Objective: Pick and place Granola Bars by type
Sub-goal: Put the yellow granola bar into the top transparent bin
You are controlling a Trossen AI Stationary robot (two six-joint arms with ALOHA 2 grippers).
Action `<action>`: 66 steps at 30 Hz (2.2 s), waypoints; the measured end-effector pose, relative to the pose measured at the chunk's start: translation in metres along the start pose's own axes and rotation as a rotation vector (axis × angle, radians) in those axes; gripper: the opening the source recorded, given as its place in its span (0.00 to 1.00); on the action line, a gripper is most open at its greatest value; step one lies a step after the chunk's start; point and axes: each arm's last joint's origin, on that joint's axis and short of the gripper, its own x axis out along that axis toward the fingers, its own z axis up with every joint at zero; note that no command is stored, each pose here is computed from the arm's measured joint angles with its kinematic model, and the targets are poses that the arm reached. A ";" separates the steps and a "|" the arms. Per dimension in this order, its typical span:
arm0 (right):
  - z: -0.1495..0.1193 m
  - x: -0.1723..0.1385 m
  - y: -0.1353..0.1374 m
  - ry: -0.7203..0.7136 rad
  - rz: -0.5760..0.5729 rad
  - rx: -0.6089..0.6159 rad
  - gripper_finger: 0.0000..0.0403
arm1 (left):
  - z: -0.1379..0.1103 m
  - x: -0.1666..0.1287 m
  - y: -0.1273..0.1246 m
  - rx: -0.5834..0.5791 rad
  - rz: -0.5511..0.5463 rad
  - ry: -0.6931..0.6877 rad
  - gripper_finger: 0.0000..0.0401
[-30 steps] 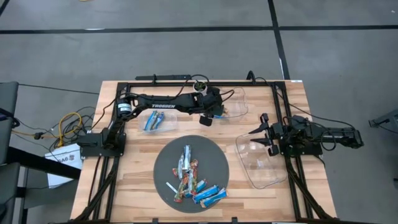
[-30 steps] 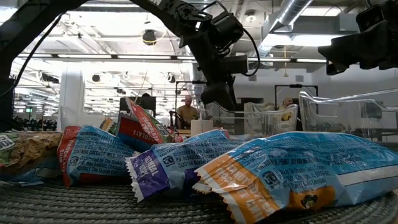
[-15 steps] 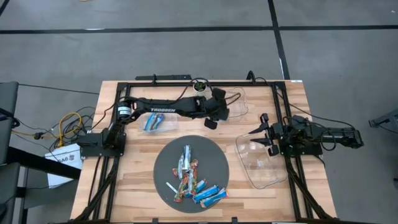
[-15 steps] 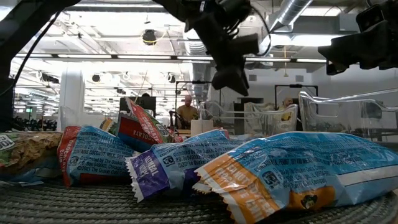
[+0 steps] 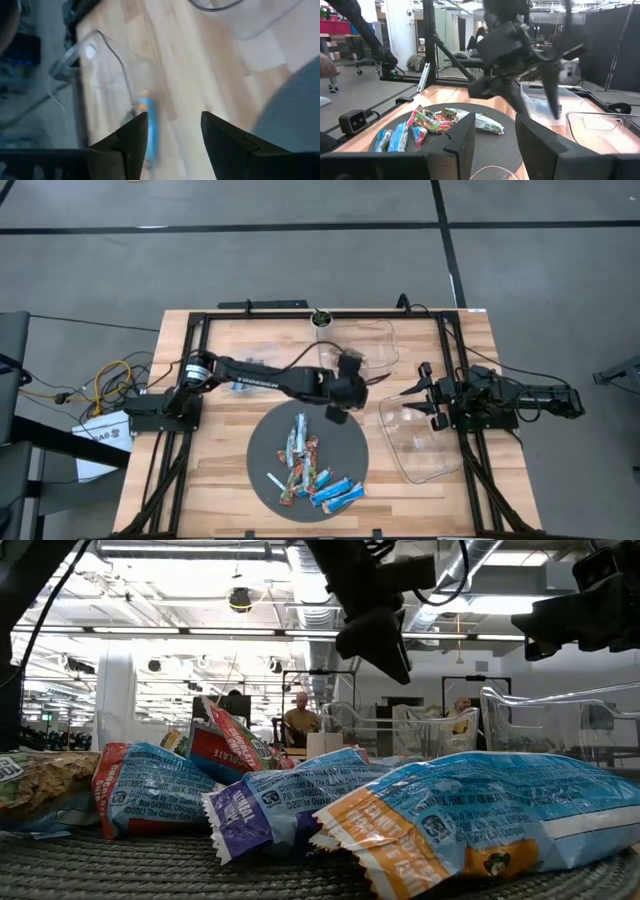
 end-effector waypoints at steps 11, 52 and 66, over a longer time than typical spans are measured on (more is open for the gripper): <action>0.000 0.000 0.000 0.000 0.000 0.000 0.33 | 0.010 -0.022 -0.045 -0.233 -0.080 0.046 0.44; 0.000 0.000 0.000 0.000 0.000 0.000 0.33 | -0.036 -0.061 -0.121 -1.315 0.119 0.603 0.44; 0.000 0.000 0.000 0.000 0.000 0.000 0.33 | -0.063 -0.018 -0.130 -1.376 0.018 0.632 0.44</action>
